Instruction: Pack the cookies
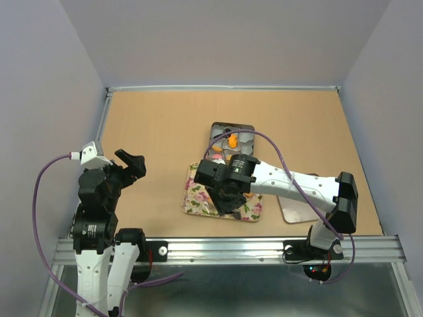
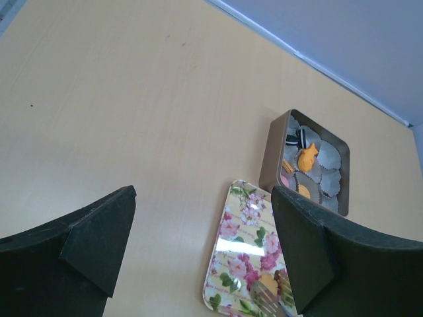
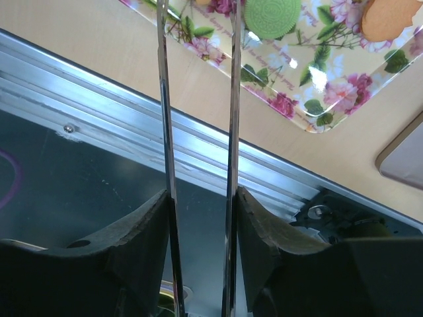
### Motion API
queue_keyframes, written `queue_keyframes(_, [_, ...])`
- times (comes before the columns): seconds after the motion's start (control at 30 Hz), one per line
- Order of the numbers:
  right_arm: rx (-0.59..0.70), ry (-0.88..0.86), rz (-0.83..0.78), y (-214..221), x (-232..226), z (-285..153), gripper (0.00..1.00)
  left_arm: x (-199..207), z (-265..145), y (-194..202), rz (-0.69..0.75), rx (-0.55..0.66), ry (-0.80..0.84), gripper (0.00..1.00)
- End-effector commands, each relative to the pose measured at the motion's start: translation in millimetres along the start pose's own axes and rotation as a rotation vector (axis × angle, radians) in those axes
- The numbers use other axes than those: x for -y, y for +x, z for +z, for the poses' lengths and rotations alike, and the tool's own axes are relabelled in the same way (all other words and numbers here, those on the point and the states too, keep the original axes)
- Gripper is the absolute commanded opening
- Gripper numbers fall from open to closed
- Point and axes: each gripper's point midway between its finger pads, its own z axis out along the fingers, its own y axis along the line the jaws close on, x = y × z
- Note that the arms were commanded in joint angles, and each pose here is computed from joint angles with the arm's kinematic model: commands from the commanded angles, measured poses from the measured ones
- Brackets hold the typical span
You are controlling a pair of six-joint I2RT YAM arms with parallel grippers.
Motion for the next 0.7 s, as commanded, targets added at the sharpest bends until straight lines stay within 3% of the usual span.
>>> queue_keyframes(0.0, [0.005,-0.017,-0.014,2.0,-0.9,3.6,0.45,4.0,3.5,-7.6,0.017,0.032,0.021,0.95])
queue_keyframes(0.23, [0.014,0.019,-0.027,-2.0,2.4,10.2,0.34,3.5,3.3,-8.2,0.014,0.035,0.017,0.95])
queue_keyframes(0.4, [0.089,0.043,-0.024,-23.8,7.0,-3.5,0.34,2.5,1.4,-9.1,0.012,0.044,0.013,0.95])
queue_keyframes(0.67, [0.201,0.091,0.147,-91.2,76.6,-32.8,0.34,3.2,-1.2,-10.7,0.009,0.055,0.018,0.95])
